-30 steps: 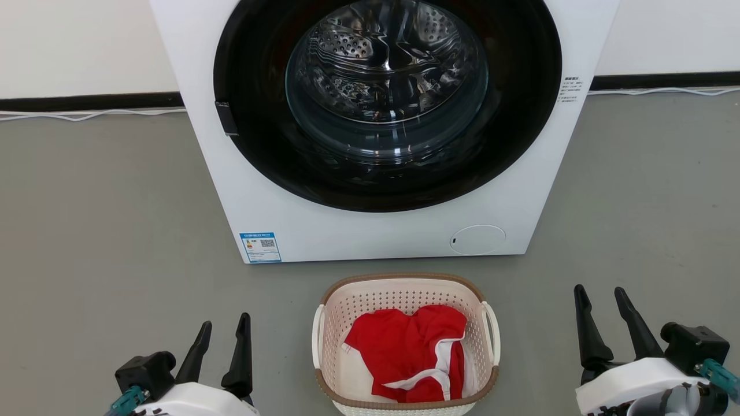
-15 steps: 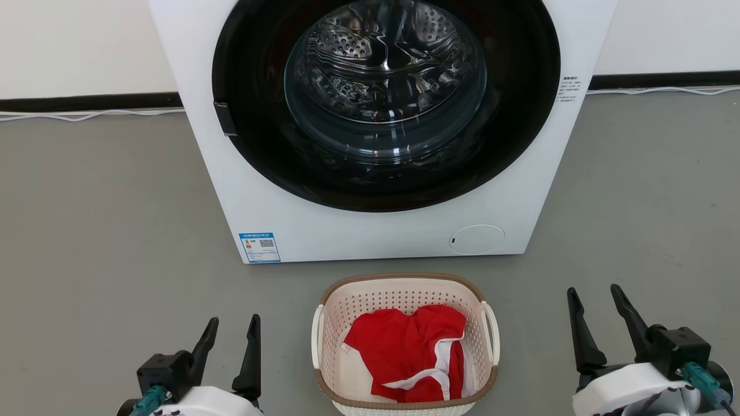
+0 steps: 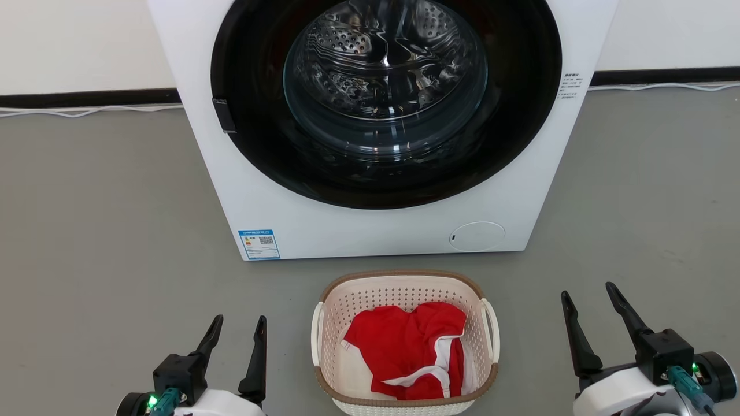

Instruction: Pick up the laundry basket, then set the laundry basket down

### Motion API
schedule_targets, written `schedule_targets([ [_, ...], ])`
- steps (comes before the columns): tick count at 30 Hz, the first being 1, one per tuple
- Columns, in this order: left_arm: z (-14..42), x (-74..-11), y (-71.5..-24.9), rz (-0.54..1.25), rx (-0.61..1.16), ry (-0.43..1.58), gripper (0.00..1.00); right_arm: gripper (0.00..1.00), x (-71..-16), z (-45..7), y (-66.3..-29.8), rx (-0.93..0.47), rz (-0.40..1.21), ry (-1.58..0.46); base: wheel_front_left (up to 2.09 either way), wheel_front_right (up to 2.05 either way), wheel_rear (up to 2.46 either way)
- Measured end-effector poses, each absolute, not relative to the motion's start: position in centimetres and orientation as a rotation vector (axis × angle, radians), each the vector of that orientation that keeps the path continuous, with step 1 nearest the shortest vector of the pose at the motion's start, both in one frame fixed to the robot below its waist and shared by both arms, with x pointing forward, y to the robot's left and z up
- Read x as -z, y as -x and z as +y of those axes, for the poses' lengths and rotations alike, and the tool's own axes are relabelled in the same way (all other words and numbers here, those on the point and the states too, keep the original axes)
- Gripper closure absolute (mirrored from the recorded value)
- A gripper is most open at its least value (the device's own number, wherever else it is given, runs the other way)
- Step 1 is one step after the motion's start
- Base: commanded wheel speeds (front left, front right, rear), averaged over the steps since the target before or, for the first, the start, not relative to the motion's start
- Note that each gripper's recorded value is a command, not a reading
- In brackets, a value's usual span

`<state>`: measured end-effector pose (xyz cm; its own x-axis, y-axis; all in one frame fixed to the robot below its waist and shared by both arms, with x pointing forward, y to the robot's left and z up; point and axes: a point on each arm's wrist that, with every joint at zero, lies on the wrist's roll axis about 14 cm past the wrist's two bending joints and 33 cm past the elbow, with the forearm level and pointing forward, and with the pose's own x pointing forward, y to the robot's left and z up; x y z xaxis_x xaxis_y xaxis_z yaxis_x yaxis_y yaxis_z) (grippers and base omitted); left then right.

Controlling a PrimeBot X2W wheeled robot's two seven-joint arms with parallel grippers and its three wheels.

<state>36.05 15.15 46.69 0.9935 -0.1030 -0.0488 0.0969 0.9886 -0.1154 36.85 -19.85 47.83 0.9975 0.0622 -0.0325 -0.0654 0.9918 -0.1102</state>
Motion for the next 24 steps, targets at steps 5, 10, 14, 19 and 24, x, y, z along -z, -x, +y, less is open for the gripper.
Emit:
schedule_targets([
  [5,15.2,-46.3,-36.1,0.066,0.098,0.113,0.0,0.0,-47.6,-19.9,-37.0,-0.065,0.037,0.114,0.0,0.0,0.0],
  [10,15.3,-46.2,-36.0,0.069,0.095,0.113,0.0,0.0,-47.5,-19.9,-37.1,-0.067,0.04,0.114,0.0,0.0,0.0],
  [14,15.4,-46.1,-36.0,0.073,0.092,0.113,0.0,0.0,-47.3,-19.8,-37.2,-0.07,0.044,0.113,0.0,0.0,0.0],
  [19,15.4,-45.6,-36.0,0.09,0.086,0.115,0.0,0.0,-46.6,-19.7,-37.2,-0.071,0.066,0.107,0.0,0.0,0.0],
  [24,14.9,-44.5,-36.4,0.121,0.097,0.13,0.0,0.0,-45.6,-19.6,-38.0,-0.073,0.099,0.091,0.0,0.0,0.0],
])
